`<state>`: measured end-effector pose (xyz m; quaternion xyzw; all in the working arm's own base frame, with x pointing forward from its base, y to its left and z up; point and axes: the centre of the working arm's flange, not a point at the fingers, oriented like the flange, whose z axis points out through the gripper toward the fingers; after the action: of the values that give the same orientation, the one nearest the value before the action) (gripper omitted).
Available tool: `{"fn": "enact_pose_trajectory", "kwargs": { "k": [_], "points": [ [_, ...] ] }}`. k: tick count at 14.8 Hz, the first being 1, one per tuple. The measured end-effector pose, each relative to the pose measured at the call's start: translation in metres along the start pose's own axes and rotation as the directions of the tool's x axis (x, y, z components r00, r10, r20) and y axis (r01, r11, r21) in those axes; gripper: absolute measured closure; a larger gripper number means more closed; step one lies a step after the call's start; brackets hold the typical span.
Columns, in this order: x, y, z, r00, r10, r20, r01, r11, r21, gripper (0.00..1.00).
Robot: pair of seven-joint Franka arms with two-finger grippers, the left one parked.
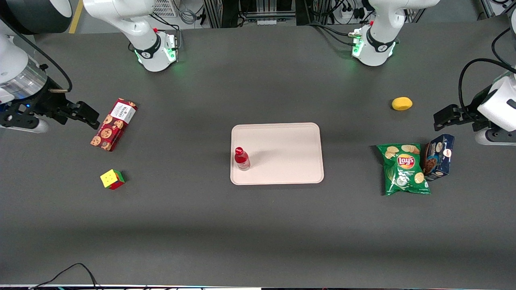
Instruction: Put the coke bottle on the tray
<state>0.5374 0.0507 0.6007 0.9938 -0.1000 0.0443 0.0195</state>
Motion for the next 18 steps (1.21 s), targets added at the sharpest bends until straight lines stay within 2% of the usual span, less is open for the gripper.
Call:
{"fn": "enact_pose_trajectory", "kwargs": {
  "k": [2,7,11,15,18],
  "points": [
    [-0.004,0.020,0.001,1.000,0.029,-0.009,-0.029,1.000,0.001,0.00],
    [-0.005,0.038,0.009,0.998,0.060,0.009,-0.060,0.998,-0.004,0.00],
    [-0.004,0.039,0.024,0.996,0.063,0.061,-0.067,0.996,0.065,0.00],
    [0.007,0.051,0.050,0.992,0.071,0.107,-0.078,0.995,0.064,0.00],
    [0.009,0.052,0.050,0.992,0.074,0.106,-0.081,0.995,0.064,0.00]
  ]
}}
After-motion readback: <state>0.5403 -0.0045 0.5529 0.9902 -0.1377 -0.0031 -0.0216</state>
